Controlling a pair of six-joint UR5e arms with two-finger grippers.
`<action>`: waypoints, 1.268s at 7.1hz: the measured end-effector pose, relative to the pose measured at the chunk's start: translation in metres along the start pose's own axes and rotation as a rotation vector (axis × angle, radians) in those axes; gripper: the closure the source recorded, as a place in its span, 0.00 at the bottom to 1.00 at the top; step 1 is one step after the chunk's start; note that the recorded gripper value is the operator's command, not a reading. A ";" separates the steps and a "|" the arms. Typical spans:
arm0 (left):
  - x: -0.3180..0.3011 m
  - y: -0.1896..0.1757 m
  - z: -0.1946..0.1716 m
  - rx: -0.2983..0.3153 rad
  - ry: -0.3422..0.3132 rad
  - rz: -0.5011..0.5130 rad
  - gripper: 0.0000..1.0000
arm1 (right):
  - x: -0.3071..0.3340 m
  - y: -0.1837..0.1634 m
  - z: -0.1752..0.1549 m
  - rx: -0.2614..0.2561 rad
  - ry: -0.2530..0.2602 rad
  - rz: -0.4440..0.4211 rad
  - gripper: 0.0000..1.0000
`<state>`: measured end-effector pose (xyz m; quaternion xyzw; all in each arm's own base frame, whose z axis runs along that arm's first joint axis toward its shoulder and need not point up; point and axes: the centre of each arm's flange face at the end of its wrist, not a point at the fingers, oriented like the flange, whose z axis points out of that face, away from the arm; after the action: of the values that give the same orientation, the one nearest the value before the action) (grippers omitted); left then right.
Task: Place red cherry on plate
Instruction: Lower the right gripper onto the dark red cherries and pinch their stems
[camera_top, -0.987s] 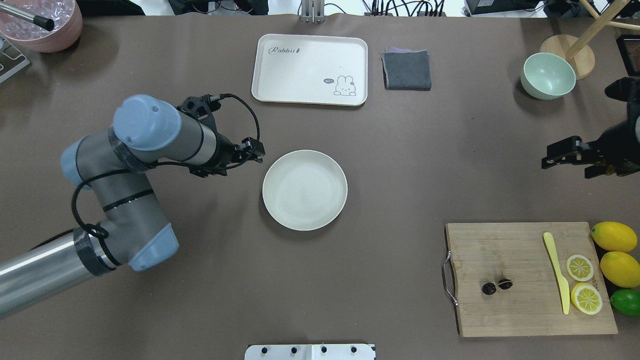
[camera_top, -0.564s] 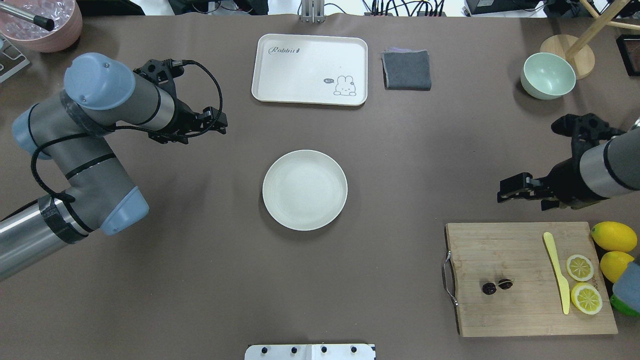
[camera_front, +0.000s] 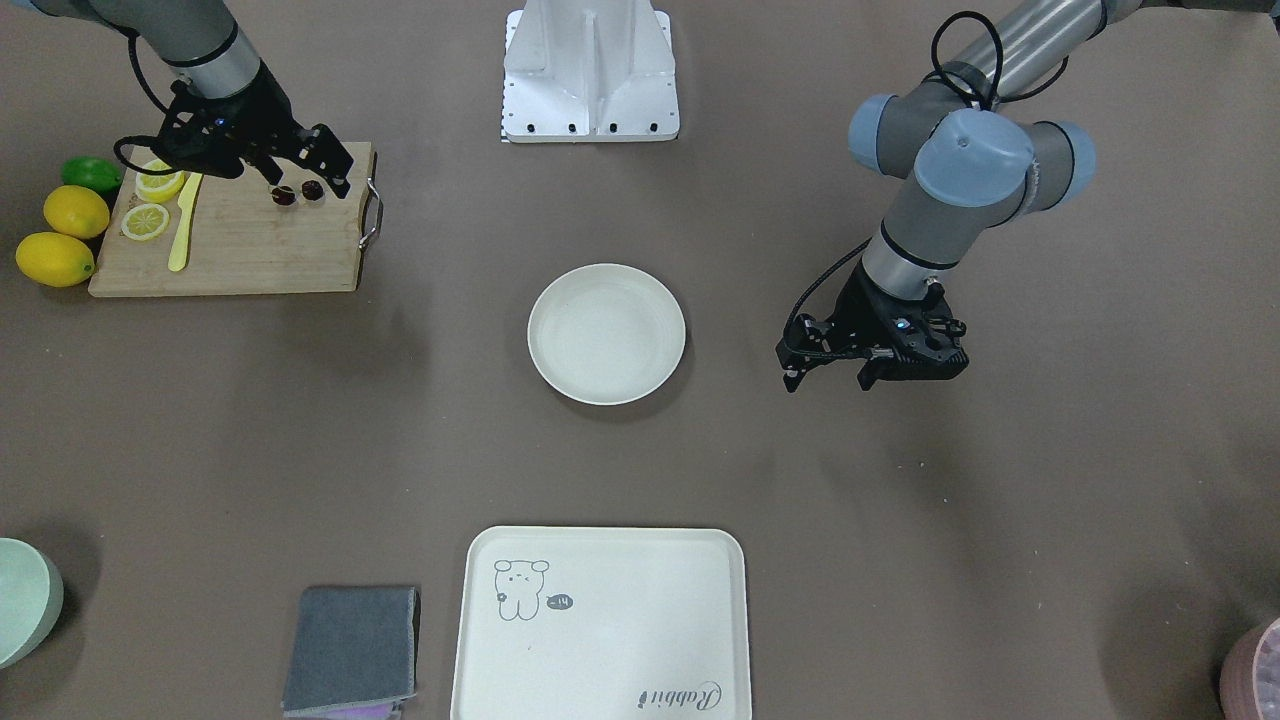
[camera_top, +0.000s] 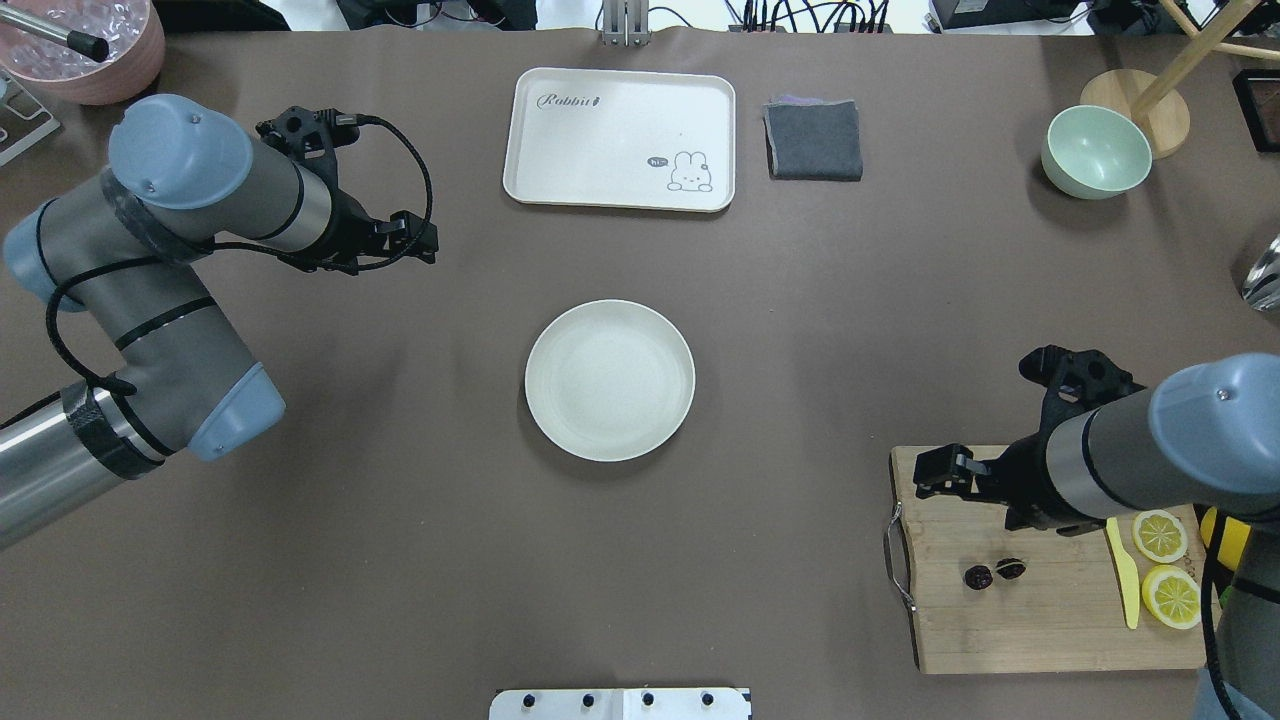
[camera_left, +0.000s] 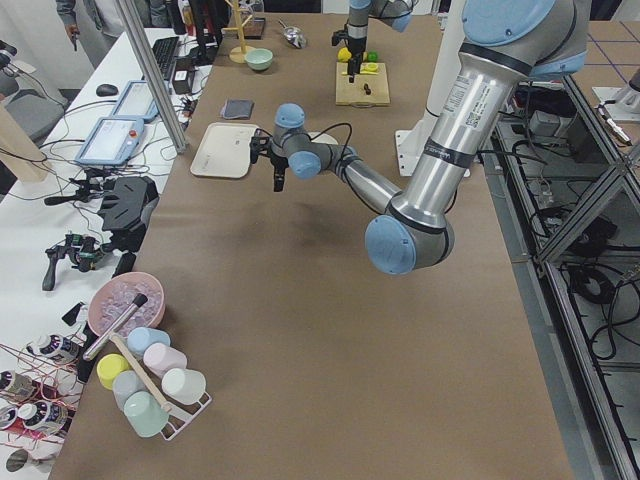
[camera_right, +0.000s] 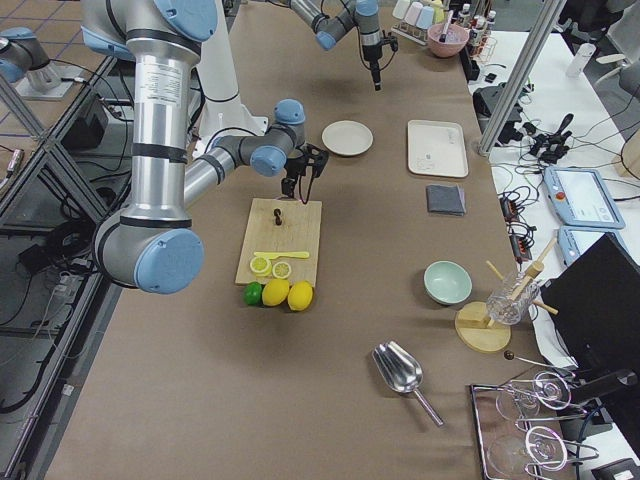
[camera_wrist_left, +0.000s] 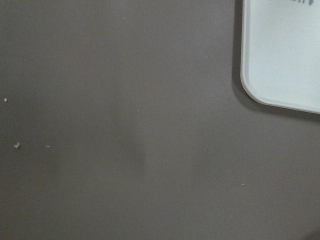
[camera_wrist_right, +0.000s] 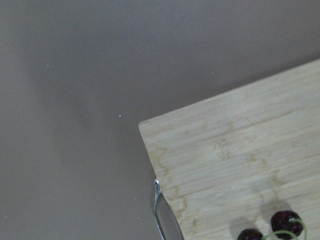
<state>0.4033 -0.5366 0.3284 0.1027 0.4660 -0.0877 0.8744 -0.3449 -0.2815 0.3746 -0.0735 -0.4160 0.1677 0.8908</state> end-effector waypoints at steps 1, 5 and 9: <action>-0.001 -0.002 -0.002 0.005 0.000 0.000 0.02 | -0.004 0.023 0.011 0.000 0.010 0.060 0.02; -0.002 -0.009 -0.007 0.053 -0.011 -0.003 0.02 | 0.009 0.050 0.035 0.044 0.057 0.234 0.03; 0.000 -0.009 -0.006 0.075 -0.018 0.001 0.02 | 0.030 0.043 0.044 0.069 0.127 0.270 0.03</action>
<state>0.3963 -0.5442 0.3247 0.1350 0.4543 -0.1056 0.8742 -0.3704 -0.2307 0.4128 -0.1085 -0.3391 0.2952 0.8866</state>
